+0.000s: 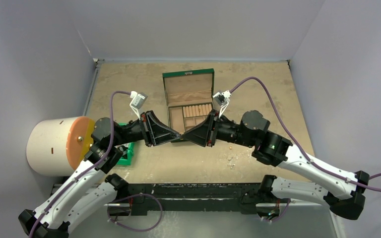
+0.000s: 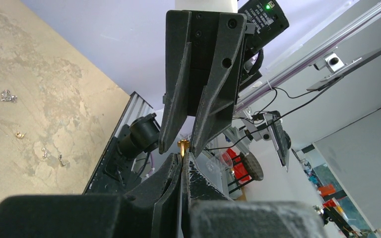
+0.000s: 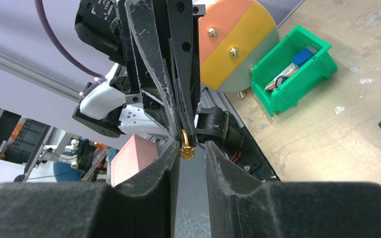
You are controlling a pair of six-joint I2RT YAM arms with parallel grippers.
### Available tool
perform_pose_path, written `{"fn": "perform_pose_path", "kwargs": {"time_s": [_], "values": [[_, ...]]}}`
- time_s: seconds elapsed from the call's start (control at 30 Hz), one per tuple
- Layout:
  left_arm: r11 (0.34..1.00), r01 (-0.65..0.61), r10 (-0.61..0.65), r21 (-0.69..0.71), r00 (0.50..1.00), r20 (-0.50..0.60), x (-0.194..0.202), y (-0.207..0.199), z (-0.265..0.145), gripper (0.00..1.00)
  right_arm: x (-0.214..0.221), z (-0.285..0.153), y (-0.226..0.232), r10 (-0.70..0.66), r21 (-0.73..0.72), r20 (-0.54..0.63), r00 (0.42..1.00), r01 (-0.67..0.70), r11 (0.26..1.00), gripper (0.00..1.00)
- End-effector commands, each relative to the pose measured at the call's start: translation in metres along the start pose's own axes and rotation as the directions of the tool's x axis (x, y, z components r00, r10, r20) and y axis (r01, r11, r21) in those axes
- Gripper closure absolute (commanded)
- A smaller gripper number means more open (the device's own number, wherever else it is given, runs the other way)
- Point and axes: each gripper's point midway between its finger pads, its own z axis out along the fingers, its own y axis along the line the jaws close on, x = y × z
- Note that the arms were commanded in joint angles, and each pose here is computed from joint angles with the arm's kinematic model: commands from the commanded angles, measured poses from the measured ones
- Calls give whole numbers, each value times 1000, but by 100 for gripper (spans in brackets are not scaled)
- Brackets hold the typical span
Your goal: Organize the mixed jewelry
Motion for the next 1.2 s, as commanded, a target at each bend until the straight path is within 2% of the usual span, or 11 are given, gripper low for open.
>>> {"fn": "perform_pose_path", "kwargs": {"time_s": [0.0, 0.23, 0.63, 0.97, 1.03, 1.13, 1.17], "values": [[995, -80, 78, 53, 996, 37, -15, -23, -1, 100, -9, -7, 17, -4, -68, 32, 999, 6, 998, 73], [996, -77, 75, 54, 997, 35, -14, -22, 0, 100, -11, -8, 21, -1, -87, 34, 999, 4, 996, 78], [996, -71, 70, 55, 997, 24, -12, -20, 0, 100, -13, -8, 23, 4, -103, 43, 999, 0, 995, 78], [996, -74, 73, 57, 997, 25, -12, -21, 0, 100, -12, -7, 23, 7, -111, 35, 999, -3, 994, 83], [996, -73, 72, 57, 997, 24, -12, -21, 0, 100, -12, -7, 23, 6, -110, 35, 999, -2, 994, 87], [996, -71, 70, 53, 997, 23, -12, -20, 0, 100, -11, -7, 21, 2, -107, 35, 999, 1, 994, 100], [996, -71, 70, 51, 997, 22, -12, -20, 0, 100, -11, -6, 21, 3, -107, 36, 999, 1, 994, 100]]}}
